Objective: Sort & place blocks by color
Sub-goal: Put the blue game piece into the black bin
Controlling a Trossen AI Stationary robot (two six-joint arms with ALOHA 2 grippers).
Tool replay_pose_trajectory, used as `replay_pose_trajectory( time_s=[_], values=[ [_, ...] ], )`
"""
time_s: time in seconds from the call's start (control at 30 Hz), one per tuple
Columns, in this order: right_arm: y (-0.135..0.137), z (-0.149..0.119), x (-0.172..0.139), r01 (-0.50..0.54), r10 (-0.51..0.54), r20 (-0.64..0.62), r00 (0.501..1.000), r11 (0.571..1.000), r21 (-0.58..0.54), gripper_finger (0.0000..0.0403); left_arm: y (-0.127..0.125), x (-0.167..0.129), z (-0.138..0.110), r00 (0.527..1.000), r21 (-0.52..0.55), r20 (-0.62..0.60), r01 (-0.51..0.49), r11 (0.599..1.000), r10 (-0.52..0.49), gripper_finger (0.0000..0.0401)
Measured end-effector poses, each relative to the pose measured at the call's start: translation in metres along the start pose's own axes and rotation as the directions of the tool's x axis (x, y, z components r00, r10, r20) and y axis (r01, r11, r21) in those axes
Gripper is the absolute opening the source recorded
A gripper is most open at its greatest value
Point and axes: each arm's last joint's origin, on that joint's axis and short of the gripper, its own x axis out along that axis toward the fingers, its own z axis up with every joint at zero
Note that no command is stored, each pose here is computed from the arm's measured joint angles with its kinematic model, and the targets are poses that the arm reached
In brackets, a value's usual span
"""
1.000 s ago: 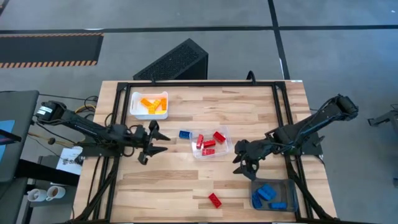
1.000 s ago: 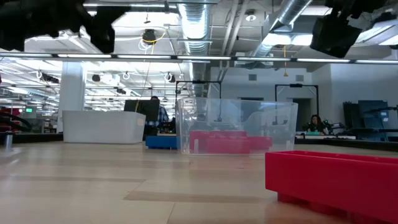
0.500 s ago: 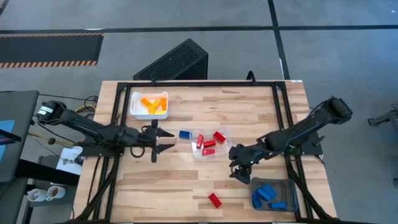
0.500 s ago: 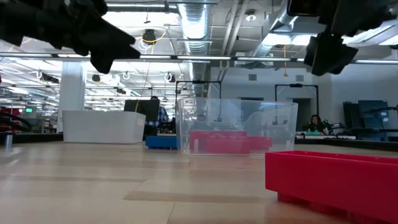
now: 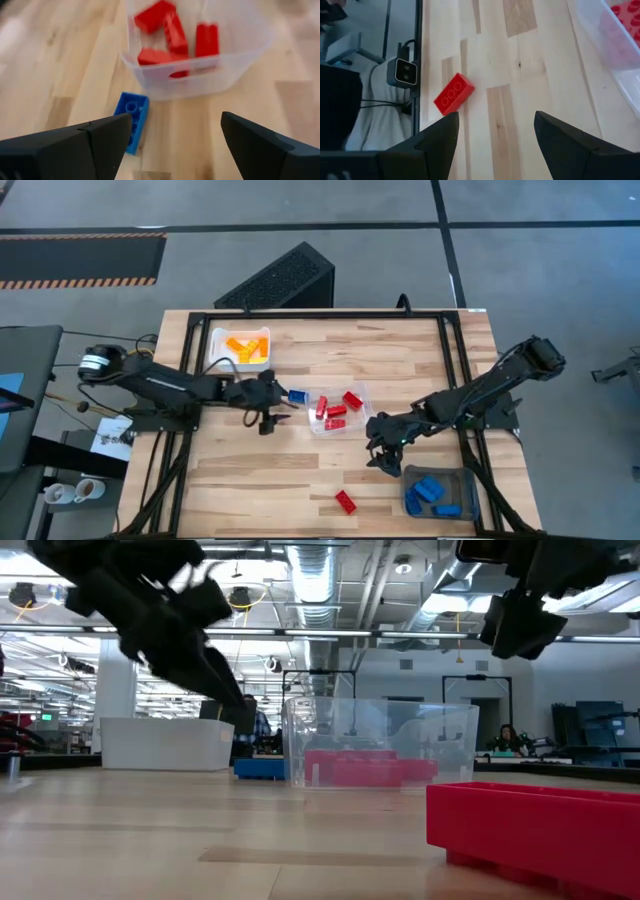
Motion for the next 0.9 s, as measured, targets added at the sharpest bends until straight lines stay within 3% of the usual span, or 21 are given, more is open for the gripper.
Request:
replay_pose_trajectory(
  time_s=[0.3, 0.53, 0.9],
  values=[
    [0.0, 0.0, 0.0, 0.002, -0.002, -0.003, 1.0, 1.0, 0.001, 0.0281, 0.028, 0.038, 0.01, 0.989, 0.076, -0.138, -0.035, 0.996, 0.045, 0.0297],
    [0.0, -0.001, 0.0, 0.003, -0.003, -0.005, 1.0, 1.0, 0.001, 0.0281, 0.059, 0.056, 0.0, 0.968, 0.043, -0.25, 0.028, 0.999, -0.017, 0.0296],
    [0.0, 0.0, 0.0, 0.003, -0.003, -0.004, 1.0, 1.0, -0.004, 0.0281, 0.065, 0.072, -0.015, 0.948, 0.022, -0.312, 0.079, 0.997, -0.068, 0.0293]
  ],
)
